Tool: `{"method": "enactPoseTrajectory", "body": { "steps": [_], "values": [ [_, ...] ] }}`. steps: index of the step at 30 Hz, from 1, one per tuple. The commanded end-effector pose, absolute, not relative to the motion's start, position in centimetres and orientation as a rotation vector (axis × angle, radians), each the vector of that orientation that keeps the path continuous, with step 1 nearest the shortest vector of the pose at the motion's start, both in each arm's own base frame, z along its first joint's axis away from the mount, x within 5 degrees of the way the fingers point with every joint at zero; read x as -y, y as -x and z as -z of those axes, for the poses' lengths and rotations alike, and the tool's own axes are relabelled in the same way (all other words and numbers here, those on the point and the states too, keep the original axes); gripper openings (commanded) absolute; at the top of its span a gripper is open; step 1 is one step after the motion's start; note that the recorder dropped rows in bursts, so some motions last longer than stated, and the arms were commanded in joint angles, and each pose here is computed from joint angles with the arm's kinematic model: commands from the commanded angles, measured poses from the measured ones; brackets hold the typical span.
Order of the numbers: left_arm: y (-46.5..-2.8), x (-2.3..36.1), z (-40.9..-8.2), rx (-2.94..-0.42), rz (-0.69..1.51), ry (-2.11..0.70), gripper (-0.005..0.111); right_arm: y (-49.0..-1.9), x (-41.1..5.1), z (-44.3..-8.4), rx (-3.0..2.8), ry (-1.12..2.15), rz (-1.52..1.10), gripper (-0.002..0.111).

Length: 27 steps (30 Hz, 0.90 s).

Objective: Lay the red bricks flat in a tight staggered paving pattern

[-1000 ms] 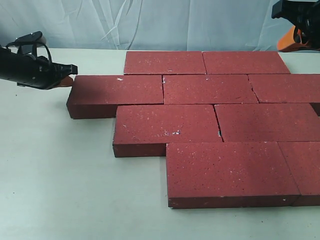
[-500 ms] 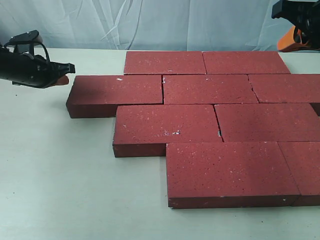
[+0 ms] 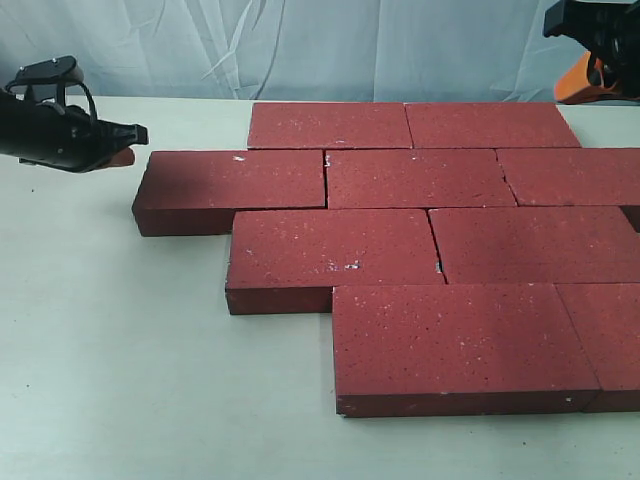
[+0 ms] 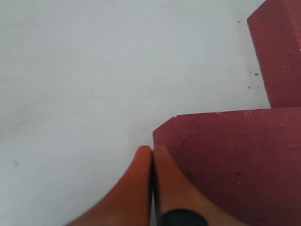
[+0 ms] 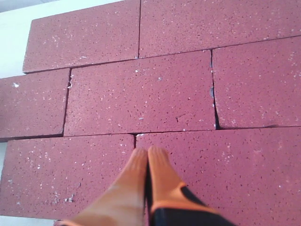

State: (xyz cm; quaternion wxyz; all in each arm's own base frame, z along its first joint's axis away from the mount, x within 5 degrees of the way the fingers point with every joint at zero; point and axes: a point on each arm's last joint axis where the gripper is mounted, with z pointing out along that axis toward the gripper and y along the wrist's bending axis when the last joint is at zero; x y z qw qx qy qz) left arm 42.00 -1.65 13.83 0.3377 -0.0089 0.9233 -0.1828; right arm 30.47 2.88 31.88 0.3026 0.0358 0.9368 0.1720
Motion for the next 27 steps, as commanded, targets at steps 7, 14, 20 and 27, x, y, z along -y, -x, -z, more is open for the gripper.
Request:
{"method": "enactPoseTrajectory", "body": {
  "steps": [7,14,20,27],
  "values": [
    [-40.3,2.0,-17.1,-2.484,0.544,0.007,0.0,-30.5,-2.7,-31.8,-2.481,-0.098,-0.454,-0.001],
    [-38.6,1.8,-19.2,-2.586,0.506,-0.003,0.0,-30.5,-2.8,-31.7,-2.485,-0.097,-0.455,-0.001],
    [-37.2,1.8,-22.0,-2.598,0.486,-0.025,0.0,-30.3,-2.8,-31.6,-2.509,-0.088,-0.459,-0.001],
    [-35.0,1.7,-25.2,-2.578,0.428,-0.05,0.0,-30.1,-2.4,-31.3,-2.549,-0.042,-0.388,-0.001]
  ]
}}
